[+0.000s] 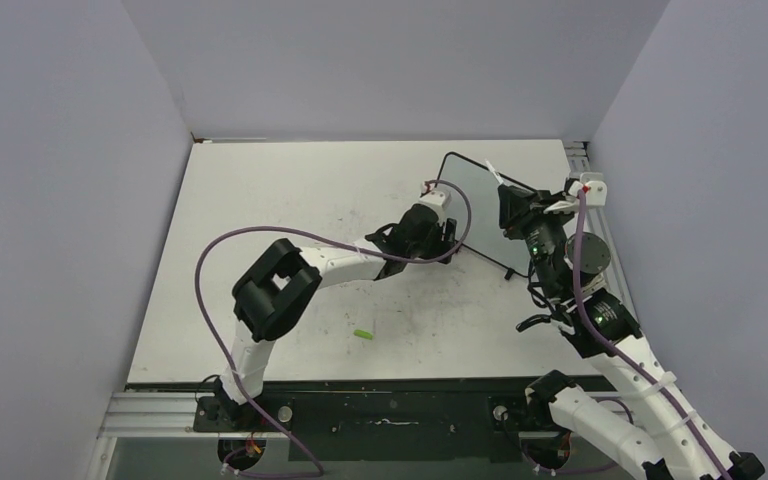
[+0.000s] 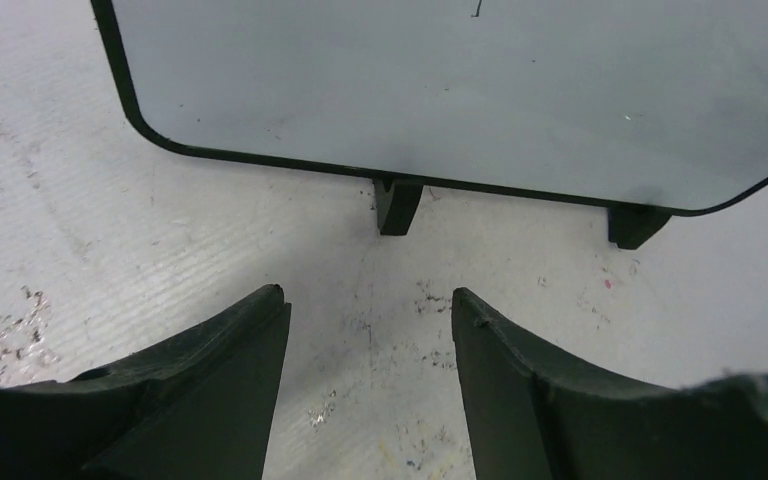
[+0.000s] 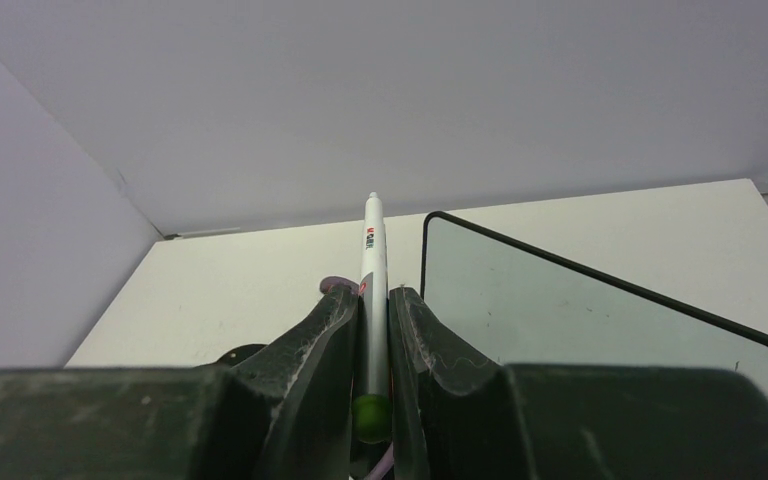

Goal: Write a sentence on the whiteboard
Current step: Move the whiteboard stand to the center of the board.

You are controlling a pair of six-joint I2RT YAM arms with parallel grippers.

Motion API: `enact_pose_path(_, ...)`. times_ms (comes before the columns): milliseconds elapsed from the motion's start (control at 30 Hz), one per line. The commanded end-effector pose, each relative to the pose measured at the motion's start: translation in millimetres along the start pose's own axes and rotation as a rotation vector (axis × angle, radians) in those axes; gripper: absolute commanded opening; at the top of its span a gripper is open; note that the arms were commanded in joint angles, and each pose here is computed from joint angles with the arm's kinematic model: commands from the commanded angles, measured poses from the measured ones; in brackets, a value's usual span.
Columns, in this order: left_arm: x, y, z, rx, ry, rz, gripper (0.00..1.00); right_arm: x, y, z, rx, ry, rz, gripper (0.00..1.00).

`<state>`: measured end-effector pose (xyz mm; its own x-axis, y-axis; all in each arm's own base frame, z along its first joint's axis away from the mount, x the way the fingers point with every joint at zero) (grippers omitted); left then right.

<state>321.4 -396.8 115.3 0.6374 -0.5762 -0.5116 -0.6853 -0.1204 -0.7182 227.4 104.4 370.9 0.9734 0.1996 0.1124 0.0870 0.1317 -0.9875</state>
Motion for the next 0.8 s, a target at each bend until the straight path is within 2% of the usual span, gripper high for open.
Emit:
enact_pose_path(0, 23, -14, -19, -0.01, 0.039, -0.063, 0.57, -7, -17, -6, 0.003, 0.036, -0.054, 0.05)
enact_pose_path(200, 48, -7, -28, 0.046, 0.017, -0.023, 0.53, -10, -17, -9, 0.002, 0.05, -0.059, 0.05)
enact_pose_path(500, 69, 6, -28, 0.12, -0.035, 0.003, 0.53, -13, -16, -12, -0.003, 0.064, -0.059, 0.05)
enact_pose_path(767, 72, 13, -26, 0.164, -0.095, 0.008, 0.45, -13, -14, -12, -0.004, 0.068, -0.054, 0.05)
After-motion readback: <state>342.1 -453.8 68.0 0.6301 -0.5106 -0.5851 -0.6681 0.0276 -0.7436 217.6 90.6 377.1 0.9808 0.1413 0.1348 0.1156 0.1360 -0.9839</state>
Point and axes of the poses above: each gripper's point midway between its finger pads, its own x axis out along the fingers, its own z axis along the line the jaws close on, y = z × x, the point moved 6 cm from there along -x, back along the fingers, and after that the axes turned 12 degrees about -x, right-handed, at the moved point
